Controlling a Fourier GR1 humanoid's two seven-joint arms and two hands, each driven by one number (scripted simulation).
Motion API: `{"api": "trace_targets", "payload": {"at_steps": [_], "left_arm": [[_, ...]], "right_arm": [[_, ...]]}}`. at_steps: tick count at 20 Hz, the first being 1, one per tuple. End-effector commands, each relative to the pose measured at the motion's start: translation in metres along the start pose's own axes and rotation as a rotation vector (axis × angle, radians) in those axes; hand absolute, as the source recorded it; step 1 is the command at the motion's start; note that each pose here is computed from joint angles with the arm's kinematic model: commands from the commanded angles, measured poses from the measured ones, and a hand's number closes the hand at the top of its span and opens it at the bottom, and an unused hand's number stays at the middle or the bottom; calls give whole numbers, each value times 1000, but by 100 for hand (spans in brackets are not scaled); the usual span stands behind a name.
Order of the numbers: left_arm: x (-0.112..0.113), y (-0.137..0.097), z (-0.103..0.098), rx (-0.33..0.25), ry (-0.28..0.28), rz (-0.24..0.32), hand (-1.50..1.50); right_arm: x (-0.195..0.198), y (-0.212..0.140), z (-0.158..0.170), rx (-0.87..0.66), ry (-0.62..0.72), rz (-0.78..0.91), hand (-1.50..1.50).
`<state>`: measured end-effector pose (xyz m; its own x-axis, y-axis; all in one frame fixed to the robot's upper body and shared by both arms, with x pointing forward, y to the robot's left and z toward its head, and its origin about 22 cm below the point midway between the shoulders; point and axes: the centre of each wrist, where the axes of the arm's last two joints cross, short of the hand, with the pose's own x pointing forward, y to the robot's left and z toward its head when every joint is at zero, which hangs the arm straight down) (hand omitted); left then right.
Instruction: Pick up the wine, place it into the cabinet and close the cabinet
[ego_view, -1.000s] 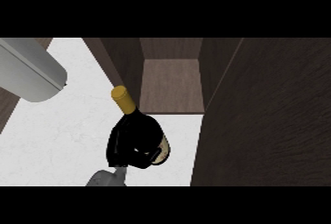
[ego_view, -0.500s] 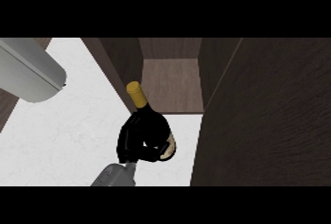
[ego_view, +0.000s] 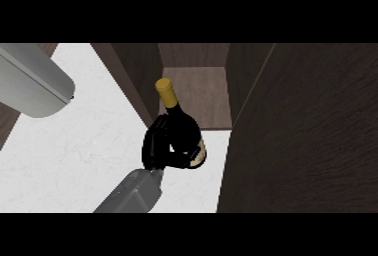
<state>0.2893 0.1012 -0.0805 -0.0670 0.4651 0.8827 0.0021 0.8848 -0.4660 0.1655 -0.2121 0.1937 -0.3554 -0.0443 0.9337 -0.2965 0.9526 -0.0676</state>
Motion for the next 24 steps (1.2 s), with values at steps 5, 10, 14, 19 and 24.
{"api": "trace_targets", "payload": {"at_steps": [5, 10, 14, 19, 24], "left_arm": [[11, -15, -36, 25, -45, -13, 150], [19, -20, -57, 59, -10, -14, 150], [33, -20, -79, 73, -6, 11, 150], [38, -28, -90, 91, -48, -35, 150], [51, -52, -101, 83, -16, -32, 150]], "right_arm": [[-2, -9, -10, 9, 5, -17, -150], [-2, 3, 6, -3, -7, -26, -150], [2, 4, 11, 6, -24, -9, -150], [-8, -8, 8, 6, -5, -17, -150], [0, 11, 4, 28, -21, -17, -150]]}}
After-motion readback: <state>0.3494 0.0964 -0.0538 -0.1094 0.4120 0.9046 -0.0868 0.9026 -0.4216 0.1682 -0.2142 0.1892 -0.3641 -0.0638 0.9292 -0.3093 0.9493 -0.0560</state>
